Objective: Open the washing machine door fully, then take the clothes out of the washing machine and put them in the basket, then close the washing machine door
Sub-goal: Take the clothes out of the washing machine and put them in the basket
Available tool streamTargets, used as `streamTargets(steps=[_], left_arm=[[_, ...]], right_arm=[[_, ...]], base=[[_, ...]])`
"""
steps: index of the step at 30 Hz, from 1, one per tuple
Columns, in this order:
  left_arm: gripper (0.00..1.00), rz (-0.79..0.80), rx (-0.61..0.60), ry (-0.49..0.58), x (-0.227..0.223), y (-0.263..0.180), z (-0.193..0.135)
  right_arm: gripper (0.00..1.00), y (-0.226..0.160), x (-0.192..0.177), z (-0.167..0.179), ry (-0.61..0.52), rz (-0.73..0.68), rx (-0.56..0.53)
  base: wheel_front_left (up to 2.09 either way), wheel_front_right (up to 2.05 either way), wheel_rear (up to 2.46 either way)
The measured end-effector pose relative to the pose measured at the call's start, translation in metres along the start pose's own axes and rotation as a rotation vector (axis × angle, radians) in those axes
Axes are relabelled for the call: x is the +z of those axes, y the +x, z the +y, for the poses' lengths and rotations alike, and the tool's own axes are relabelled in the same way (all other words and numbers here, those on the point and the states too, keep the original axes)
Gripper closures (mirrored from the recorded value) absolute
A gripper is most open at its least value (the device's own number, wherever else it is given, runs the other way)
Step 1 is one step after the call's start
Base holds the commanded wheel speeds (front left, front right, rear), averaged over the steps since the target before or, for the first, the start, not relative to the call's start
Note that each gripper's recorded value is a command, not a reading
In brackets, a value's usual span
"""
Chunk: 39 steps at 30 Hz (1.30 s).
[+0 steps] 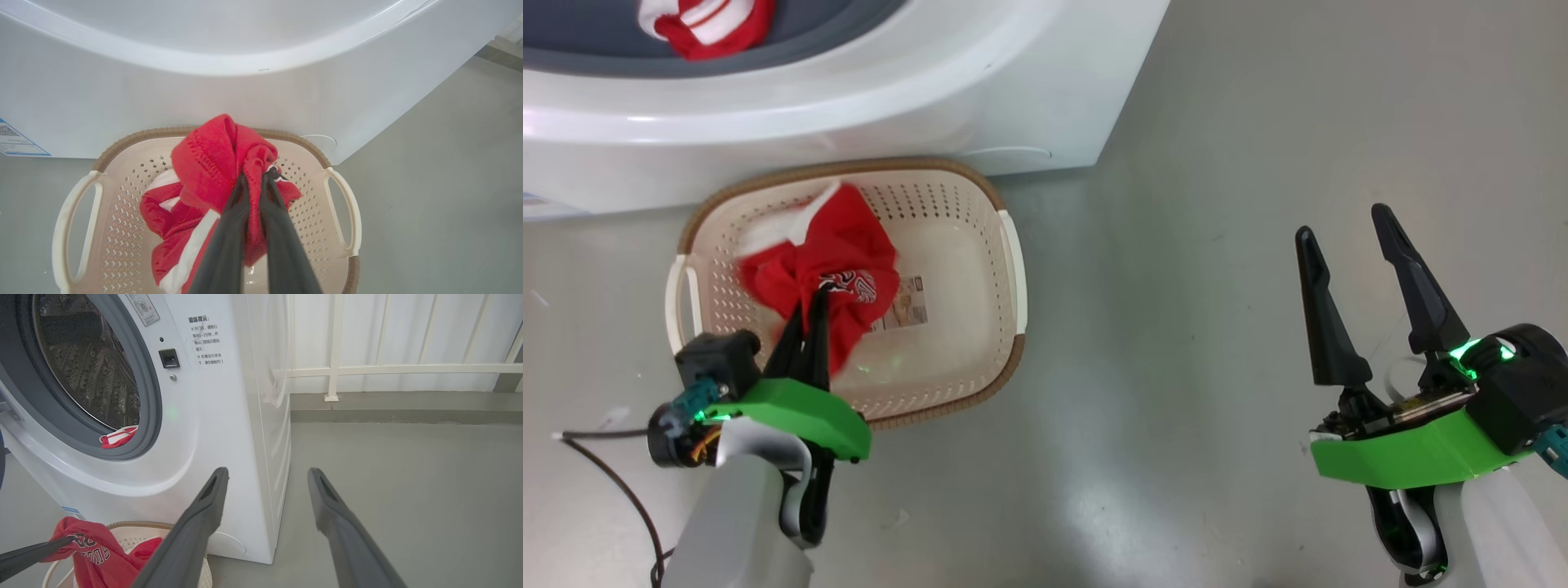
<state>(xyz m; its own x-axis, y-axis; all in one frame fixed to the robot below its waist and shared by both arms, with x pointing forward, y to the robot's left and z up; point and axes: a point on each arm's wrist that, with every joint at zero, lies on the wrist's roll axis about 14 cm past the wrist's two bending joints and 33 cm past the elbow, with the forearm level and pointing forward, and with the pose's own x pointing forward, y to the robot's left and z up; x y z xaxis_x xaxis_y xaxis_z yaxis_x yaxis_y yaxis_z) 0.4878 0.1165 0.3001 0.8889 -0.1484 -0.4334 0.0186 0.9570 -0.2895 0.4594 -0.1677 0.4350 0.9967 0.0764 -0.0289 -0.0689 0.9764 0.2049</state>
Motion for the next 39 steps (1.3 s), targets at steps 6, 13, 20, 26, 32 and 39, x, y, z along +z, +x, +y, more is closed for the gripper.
streamTargets(steps=[6, 13, 20, 26, 32, 39], left_arm=[[1.0, 0.126, 0.036, -0.009, -0.035, 0.012, 0.01], [1.0, 0.257, 0.082, -0.016, -0.072, 0.022, 0.02], [0.58, 0.359, 0.126, -0.041, -0.102, 0.025, 0.03], [0.0, 0.39, 0.115, -0.032, -0.112, 0.031, 0.027], [0.0, 0.375, 0.115, -0.025, -0.103, 0.029, 0.025], [0.0, 0.323, 0.128, -0.017, -0.084, 0.02, 0.028]], right_arm=[[0.0, 0.007, -0.012, -0.001, 0.002, 0.021, 0.003], [0.0, 0.012, -0.029, -0.005, 0.002, 0.056, -0.004], [0.0, 0.016, -0.038, -0.01, -0.005, 0.074, -0.009], [0.0, 0.013, -0.039, -0.018, -0.019, 0.079, -0.03], [0.0, 0.013, -0.032, -0.016, -0.019, 0.065, -0.025], [0.0, 0.011, -0.021, -0.006, -0.02, 0.046, -0.001]], base=[[0.0, 0.0, 0.0], [0.0, 0.0, 0.0], [0.0, 0.0, 0.0], [0.0, 0.0, 0.0], [0.0, 0.0, 0.0], [0.0, 0.0, 0.0]])
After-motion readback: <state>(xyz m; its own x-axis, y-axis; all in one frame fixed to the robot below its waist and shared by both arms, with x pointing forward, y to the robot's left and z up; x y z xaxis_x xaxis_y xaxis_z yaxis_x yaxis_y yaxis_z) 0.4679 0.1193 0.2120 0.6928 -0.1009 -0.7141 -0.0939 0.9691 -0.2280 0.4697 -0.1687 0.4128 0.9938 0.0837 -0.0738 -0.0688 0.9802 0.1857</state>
